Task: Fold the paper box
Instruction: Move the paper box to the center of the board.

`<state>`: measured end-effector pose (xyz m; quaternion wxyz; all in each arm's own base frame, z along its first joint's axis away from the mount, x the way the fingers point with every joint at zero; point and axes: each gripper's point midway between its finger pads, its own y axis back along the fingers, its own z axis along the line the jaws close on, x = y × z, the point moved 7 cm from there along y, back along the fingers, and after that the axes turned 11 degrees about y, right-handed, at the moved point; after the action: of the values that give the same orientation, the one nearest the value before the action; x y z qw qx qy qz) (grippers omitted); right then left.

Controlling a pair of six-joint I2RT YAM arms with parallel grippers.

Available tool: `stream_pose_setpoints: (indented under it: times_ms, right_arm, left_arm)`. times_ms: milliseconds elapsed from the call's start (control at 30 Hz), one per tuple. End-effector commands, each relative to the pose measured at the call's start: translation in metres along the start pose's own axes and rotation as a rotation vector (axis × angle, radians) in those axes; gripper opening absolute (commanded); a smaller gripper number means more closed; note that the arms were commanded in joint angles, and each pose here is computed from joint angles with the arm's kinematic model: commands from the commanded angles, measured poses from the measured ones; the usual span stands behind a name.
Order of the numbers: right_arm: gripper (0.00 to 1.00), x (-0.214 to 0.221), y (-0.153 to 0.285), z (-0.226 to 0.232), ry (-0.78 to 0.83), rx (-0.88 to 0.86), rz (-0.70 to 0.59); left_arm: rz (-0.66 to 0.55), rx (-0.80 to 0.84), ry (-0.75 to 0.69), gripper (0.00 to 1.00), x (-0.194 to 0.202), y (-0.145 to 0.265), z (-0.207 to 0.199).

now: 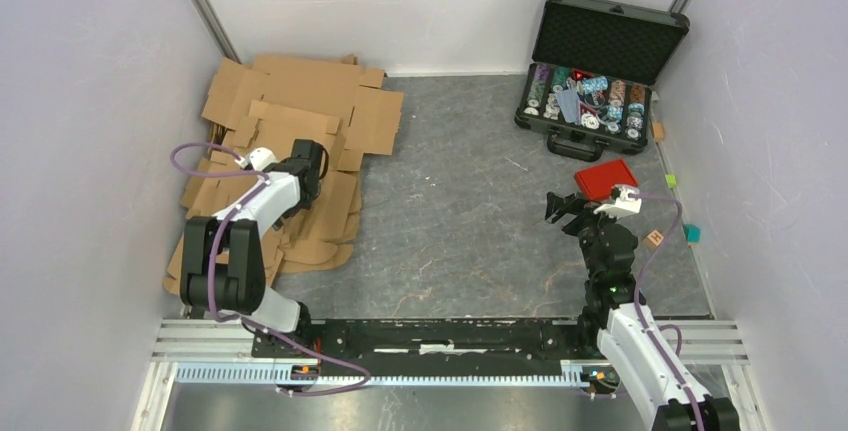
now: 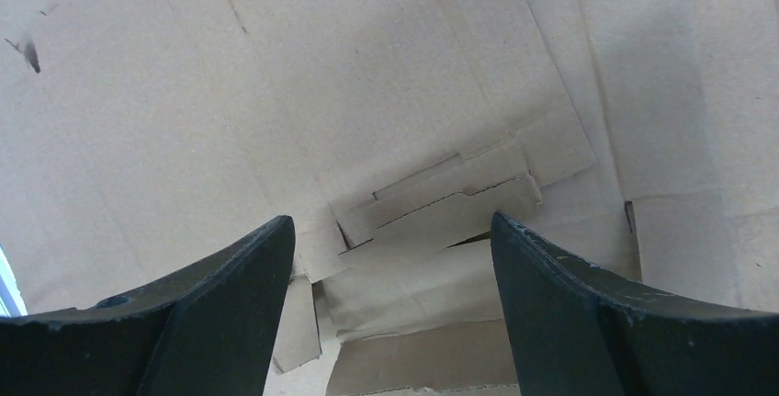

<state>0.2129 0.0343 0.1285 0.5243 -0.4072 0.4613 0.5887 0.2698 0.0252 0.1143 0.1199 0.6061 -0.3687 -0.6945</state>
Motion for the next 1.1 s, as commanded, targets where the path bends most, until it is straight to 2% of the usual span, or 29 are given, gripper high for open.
stream_pose_setpoints:
  times_ms: [0, 200, 367, 500, 567, 633, 733, 900, 967, 1000, 1067]
  right_arm:
    - [0.97, -0.003, 0.0, -0.001, 0.012, 0.008, -0.02]
    - [0.97, -0.005, 0.0, 0.0, 0.012, 0.006, -0.023]
    - [0.97, -0.006, 0.0, 0.0, 0.011, 0.004, -0.023]
    - [0.97, -0.007, 0.001, 0.0, 0.014, 0.009, -0.029]
    - [0.97, -0.006, 0.001, 0.0, 0.014, 0.007, -0.028]
    - [0.97, -0.007, 0.001, 0.0, 0.014, 0.007, -0.032]
    - [0.97, -0.007, 0.001, 0.0, 0.015, 0.004, -0.032]
    - [0.97, -0.008, 0.001, 0.001, 0.014, -0.003, -0.035]
    - [0.97, -0.007, 0.001, 0.001, 0.015, -0.001, -0.035]
    - [0.97, -0.007, 0.001, 0.001, 0.015, -0.002, -0.035]
    - [0.97, -0.008, 0.001, 0.001, 0.016, -0.006, -0.037]
  left_arm:
    - [0.022, -0.01, 0.047, 0.85, -0.003, -0.003, -0.006]
    - [0.089, 0.045, 0.005, 0.77, 0.003, 0.001, -0.016]
    - [0.135, 0.247, -0.043, 0.68, 0.011, 0.017, -0.034]
    - [0.27, 0.474, -0.129, 0.6, 0.026, 0.03, -0.053]
    - [0.297, 0.518, -0.136, 0.56, 0.029, 0.035, -0.056]
    - [0.286, 0.538, -0.124, 0.51, 0.029, 0.036, -0.056]
    - [0.254, 0.533, -0.114, 0.38, 0.024, 0.037, -0.053]
    - [0.214, 0.54, -0.102, 0.32, 0.013, 0.044, -0.05]
    - [0.195, 0.553, -0.095, 0.27, 0.009, 0.049, -0.049]
    - [0.187, 0.562, -0.091, 0.22, 0.008, 0.051, -0.048]
    - [0.164, 0.601, -0.085, 0.05, 0.003, 0.058, -0.046]
